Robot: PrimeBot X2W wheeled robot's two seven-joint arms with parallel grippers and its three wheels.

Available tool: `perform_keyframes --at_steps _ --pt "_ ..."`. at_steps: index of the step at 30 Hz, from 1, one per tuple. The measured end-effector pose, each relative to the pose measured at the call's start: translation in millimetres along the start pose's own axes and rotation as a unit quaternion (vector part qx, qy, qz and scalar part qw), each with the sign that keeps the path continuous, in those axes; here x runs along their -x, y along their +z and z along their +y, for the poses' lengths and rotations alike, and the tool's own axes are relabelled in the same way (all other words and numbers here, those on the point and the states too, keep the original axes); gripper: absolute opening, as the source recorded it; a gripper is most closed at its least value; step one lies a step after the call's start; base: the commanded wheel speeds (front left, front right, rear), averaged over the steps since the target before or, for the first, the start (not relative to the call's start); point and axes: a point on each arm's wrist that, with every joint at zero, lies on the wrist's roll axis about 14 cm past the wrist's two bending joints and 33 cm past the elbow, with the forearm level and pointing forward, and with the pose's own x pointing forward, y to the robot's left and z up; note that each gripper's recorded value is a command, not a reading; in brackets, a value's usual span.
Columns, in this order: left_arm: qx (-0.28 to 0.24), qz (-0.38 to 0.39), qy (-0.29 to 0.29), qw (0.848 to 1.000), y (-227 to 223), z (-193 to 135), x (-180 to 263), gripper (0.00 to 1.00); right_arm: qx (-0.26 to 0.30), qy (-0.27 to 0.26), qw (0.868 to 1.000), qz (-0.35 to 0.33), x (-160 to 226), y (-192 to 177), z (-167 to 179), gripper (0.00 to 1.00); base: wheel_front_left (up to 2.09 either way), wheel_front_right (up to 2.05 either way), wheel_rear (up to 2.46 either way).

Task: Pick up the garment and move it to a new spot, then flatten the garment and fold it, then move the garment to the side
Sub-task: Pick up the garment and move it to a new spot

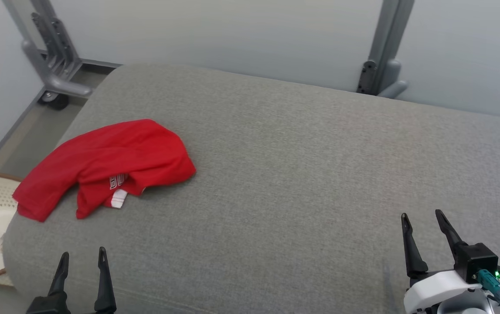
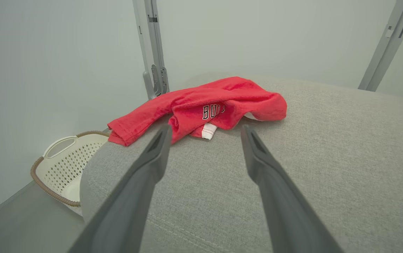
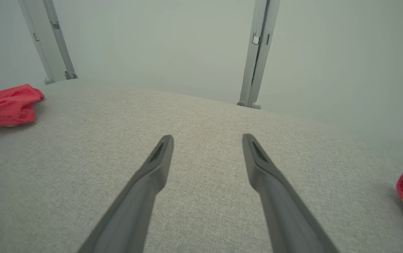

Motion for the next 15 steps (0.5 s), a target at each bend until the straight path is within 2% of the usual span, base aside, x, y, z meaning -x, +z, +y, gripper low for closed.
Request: perform_keyframes --at_steps 8,15 --pt "0.008 -0.005 0.05 0.999 1 29 22 1.0 -0.001 0.056 0.998 -0.003 -17 2 37 1.0 0.0 0.0 0.0" --pt "0.007 -0.003 0.041 0.999 2 23 13 1.0 -0.004 0.041 0.999 0.0 -18 -2 26 1.0 0.0 0.0 0.0"
